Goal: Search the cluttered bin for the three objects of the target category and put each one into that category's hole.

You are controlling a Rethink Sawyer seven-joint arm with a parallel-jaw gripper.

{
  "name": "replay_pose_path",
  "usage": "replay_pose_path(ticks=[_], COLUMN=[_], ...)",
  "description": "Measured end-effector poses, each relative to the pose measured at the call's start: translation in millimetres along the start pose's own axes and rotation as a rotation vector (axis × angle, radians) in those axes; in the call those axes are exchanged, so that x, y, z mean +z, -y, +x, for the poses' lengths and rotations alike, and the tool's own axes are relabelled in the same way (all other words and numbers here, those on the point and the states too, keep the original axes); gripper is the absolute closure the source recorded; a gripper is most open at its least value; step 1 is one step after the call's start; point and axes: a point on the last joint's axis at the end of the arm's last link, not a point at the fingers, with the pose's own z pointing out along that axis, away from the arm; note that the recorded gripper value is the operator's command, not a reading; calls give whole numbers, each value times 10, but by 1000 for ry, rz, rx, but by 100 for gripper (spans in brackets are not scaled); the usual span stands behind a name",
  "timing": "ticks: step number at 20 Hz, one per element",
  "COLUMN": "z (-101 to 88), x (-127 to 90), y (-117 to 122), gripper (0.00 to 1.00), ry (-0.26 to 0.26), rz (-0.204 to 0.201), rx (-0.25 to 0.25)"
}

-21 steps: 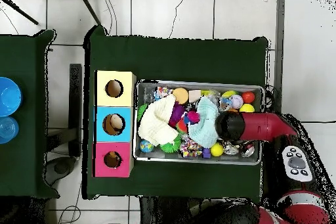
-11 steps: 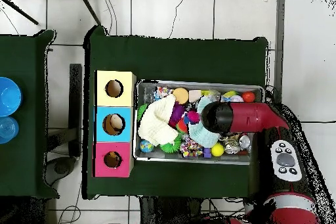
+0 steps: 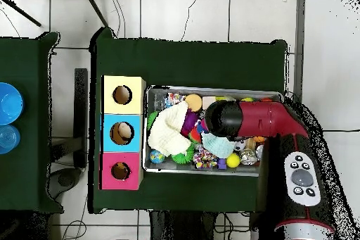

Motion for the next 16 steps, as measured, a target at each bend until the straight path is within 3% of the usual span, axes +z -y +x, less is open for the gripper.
replay_pose_path(ticks=[1, 6, 16], z=[-36, -113, -426], x=[-136, -359, -621], y=[-22, -119, -394], gripper=[100, 100, 100], ry=[-9, -35, -61], rz=[-7, -35, -72], rx=[1, -1, -37])
